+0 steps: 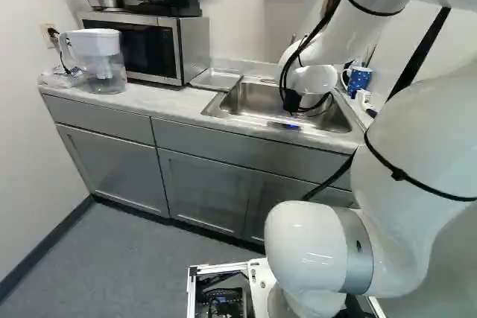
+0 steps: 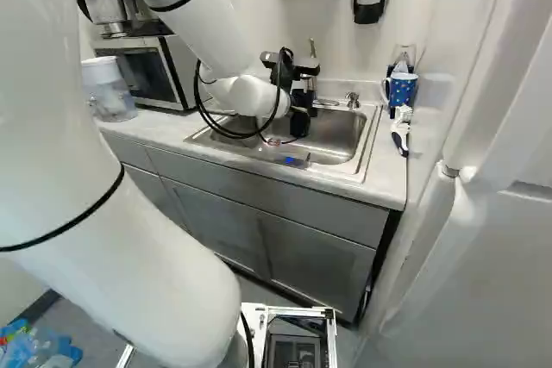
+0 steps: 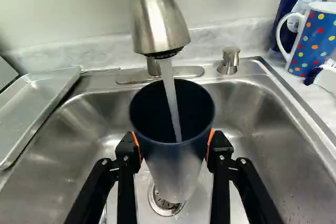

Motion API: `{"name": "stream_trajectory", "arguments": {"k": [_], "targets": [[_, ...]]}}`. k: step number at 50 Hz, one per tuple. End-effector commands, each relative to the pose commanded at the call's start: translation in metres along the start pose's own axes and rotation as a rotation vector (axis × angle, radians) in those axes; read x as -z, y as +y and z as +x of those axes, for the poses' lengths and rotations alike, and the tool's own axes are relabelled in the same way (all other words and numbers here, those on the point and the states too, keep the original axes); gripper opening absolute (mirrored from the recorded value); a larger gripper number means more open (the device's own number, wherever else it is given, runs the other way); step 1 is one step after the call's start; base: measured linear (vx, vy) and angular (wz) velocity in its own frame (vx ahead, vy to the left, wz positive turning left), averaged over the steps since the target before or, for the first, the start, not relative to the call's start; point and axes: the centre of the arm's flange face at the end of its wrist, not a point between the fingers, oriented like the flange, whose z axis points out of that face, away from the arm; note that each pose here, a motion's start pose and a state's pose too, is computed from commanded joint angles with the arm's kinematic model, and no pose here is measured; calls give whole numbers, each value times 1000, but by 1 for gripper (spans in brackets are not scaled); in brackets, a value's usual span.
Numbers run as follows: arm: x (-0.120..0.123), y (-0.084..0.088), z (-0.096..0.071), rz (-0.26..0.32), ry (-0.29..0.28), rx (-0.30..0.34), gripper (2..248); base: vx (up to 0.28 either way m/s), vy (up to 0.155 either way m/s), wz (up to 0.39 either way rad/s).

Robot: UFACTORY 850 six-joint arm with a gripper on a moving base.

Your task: Rinse the cup and place it in the tray

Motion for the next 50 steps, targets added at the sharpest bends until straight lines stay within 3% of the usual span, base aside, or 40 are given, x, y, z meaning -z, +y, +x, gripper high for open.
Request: {"name": "stream_trajectory", "arguments": {"k": [50], "targets": [[0,0,0,0,0,0,126,0,0,0]]}}
